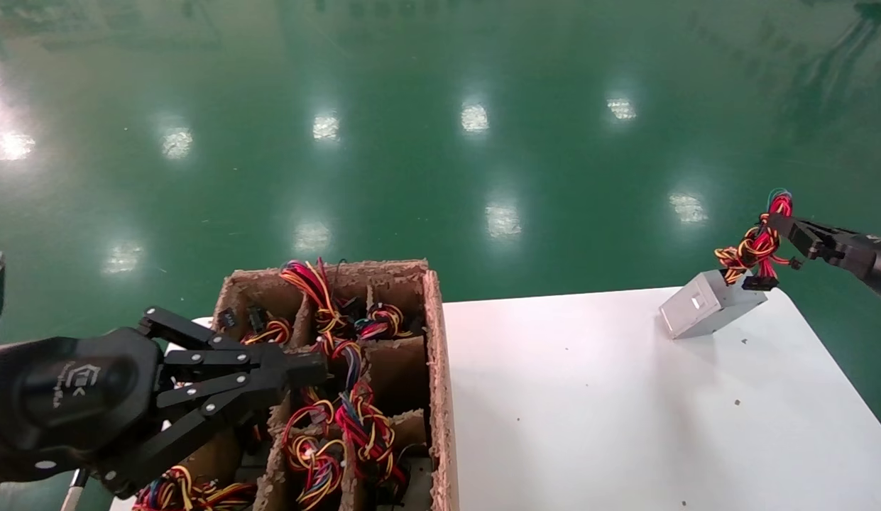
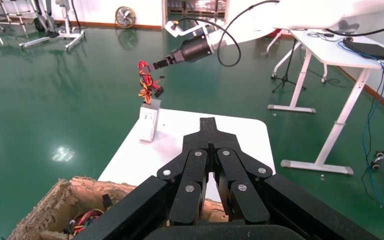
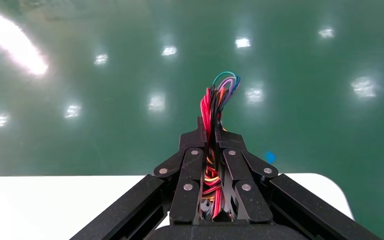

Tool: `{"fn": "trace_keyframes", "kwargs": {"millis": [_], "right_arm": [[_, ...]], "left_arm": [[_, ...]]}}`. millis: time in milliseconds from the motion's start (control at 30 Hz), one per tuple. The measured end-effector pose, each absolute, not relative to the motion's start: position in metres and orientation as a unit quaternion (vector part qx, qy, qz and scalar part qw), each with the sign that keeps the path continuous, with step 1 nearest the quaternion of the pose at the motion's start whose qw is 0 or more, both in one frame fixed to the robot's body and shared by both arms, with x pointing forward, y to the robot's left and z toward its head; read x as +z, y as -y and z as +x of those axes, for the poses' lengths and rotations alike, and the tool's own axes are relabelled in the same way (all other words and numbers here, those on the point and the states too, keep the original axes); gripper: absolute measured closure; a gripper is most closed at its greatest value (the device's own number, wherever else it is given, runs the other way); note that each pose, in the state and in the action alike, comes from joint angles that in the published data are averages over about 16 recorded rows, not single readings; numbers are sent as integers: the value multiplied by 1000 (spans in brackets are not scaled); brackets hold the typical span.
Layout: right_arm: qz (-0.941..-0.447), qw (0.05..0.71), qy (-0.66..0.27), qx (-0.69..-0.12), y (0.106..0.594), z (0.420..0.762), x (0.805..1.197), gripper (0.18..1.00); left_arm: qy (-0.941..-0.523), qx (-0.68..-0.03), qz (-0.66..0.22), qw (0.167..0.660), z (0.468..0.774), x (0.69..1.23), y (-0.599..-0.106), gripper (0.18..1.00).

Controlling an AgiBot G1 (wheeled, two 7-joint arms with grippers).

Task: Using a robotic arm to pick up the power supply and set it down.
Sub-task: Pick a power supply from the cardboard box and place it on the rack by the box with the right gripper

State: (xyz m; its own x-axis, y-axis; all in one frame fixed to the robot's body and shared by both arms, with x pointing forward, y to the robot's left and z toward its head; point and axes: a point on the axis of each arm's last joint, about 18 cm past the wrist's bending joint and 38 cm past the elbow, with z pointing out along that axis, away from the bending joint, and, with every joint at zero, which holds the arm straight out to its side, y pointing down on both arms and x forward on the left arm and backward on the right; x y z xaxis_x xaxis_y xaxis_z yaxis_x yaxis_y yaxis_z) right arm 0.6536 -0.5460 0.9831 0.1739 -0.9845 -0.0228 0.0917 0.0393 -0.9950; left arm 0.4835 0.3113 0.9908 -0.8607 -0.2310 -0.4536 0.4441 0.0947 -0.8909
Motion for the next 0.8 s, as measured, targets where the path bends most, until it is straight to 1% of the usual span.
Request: {"fn": "trace_keyframes", "kwargs": {"millis": [367, 800], "right_arm": [[-501, 553, -457, -484, 562, 651, 982, 980], [-501, 531, -481, -485, 569, 653, 968, 980]], "left_arm": [[-695, -668, 77, 253, 484, 991, -311, 993], [-695, -668, 77, 253, 484, 991, -311, 993]]}}
